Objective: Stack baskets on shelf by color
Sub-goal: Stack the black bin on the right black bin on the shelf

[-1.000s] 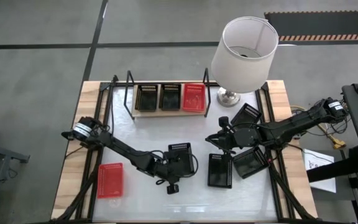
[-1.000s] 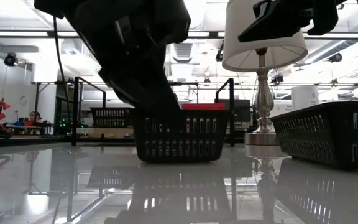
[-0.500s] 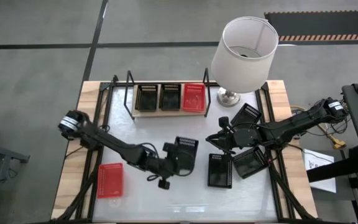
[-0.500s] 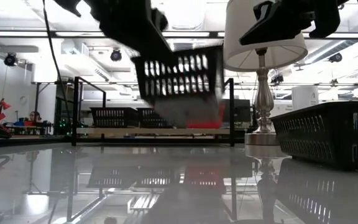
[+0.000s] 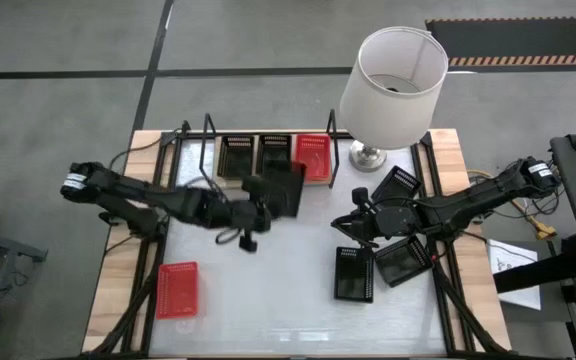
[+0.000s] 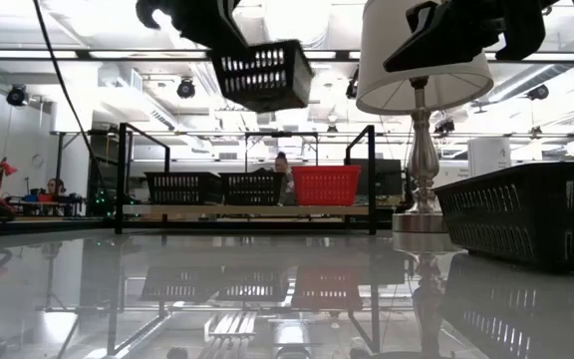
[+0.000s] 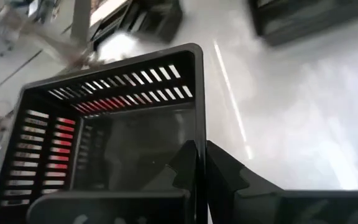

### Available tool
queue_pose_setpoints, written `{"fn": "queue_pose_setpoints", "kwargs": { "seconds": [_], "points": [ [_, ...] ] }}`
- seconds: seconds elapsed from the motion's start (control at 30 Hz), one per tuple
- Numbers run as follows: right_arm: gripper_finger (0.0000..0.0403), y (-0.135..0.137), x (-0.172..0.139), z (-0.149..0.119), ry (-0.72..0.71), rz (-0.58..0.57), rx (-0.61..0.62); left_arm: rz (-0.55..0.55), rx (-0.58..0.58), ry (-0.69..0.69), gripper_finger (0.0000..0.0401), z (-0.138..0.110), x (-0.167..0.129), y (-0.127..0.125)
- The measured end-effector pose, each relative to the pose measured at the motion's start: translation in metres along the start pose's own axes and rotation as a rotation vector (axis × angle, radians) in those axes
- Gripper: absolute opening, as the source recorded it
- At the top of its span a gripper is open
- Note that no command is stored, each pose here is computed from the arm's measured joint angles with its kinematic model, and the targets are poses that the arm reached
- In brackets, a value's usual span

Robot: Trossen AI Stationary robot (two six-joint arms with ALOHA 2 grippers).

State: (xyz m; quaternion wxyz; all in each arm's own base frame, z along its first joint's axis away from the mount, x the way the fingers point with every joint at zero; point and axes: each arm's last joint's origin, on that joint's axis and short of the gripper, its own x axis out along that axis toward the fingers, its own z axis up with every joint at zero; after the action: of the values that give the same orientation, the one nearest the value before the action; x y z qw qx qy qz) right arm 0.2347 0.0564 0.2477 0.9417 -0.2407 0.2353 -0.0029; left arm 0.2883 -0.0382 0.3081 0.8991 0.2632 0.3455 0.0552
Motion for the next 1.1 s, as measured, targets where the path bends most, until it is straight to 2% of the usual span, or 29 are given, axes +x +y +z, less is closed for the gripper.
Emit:
{"fn": "queue_pose_setpoints", "kwargs": {
  "seconds": [0.27,0.53,0.8,1.1],
  "points": [
    [0.0009,-0.001,0.000,0.000,0.001,-0.002,-0.012,-0.003,-0.034,0.054,0.0000,-0.030,0.022,0.060],
    [0.0009,-0.001,0.000,0.000,0.000,-0.003,-0.037,0.000,-0.119,0.103,0.0000,-0.060,0.040,0.100],
    [0.0009,-0.001,0.000,0.000,-0.006,-0.005,-0.040,-0.029,-0.144,0.158,0.0000,-0.082,0.061,0.116],
    [0.0009,-0.001,0.000,0.000,-0.005,-0.005,-0.035,-0.053,-0.142,0.208,0.0000,-0.092,0.080,0.116]
  ]
}}
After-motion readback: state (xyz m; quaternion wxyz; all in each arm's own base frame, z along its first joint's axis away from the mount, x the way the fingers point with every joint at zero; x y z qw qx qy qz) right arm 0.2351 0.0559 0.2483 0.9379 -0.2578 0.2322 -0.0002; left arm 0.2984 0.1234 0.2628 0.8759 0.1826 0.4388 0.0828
